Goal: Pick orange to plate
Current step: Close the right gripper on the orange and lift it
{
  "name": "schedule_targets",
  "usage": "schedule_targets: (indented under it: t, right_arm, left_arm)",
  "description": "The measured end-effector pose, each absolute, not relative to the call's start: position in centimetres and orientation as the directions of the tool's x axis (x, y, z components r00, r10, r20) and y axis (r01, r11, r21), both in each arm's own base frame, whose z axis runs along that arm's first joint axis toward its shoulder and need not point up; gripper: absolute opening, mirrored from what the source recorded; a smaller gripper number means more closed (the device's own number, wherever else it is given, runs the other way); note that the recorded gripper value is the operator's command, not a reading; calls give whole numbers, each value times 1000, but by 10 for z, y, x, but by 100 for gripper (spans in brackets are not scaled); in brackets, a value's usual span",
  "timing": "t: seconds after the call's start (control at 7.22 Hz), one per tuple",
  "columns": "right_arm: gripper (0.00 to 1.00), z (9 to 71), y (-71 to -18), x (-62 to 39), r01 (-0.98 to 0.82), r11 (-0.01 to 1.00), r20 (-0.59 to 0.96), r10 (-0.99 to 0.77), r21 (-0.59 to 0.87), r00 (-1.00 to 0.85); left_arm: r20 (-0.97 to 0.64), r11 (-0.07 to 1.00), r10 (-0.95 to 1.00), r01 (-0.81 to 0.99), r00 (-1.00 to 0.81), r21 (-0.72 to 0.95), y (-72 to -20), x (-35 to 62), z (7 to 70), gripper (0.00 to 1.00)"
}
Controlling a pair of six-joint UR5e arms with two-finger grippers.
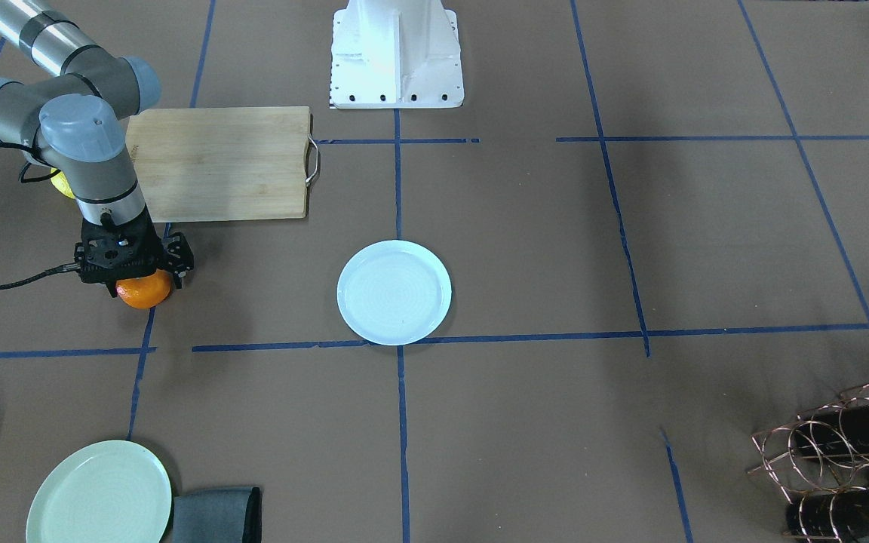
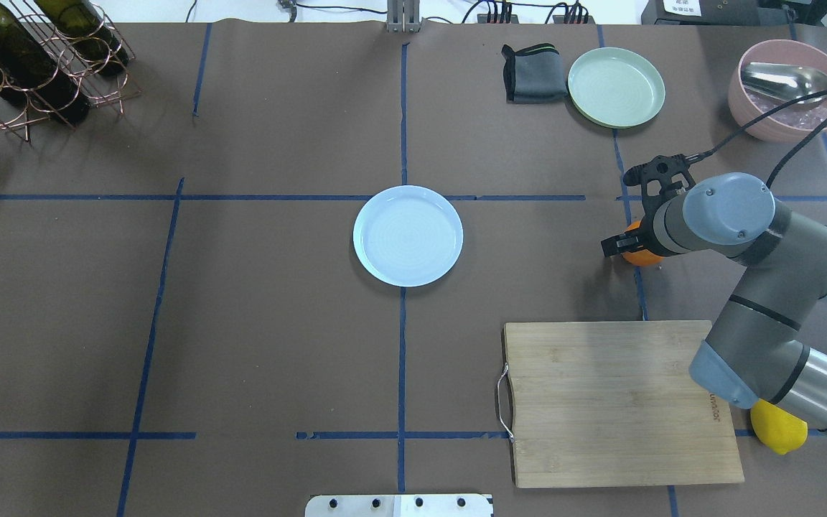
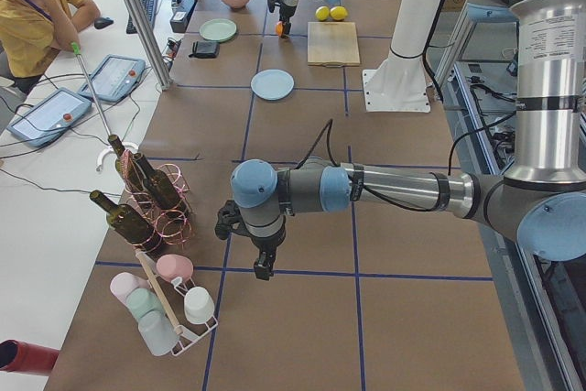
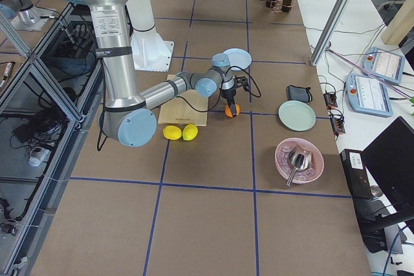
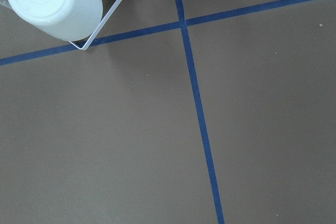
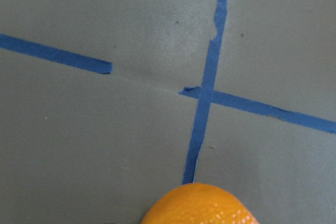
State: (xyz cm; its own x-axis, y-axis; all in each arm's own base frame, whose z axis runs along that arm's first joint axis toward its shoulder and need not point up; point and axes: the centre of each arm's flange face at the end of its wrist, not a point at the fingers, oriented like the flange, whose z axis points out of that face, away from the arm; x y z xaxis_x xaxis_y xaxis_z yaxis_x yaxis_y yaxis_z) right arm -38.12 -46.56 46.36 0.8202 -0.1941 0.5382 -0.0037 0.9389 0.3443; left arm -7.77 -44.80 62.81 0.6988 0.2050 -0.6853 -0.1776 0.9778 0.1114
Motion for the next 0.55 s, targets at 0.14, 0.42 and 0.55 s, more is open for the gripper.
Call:
schedule_targets:
  t: [0.14, 0.42, 0.55]
  right_arm:
    - [0, 453, -466, -382, -9, 935, 546, -200, 355, 813]
    - [0, 411, -471, -392, -34, 924, 584, -212, 380, 784]
    - [0, 376, -476, -408, -62, 926, 612, -194, 372, 766]
  left_arm:
    - [-685, 978, 205, -177, 699, 112, -448, -78, 628, 100]
    - [-685, 978, 206, -177, 699, 113, -448, -78, 628, 100]
    - [-685, 978, 206, -176, 699, 114, -448, -78, 628, 100]
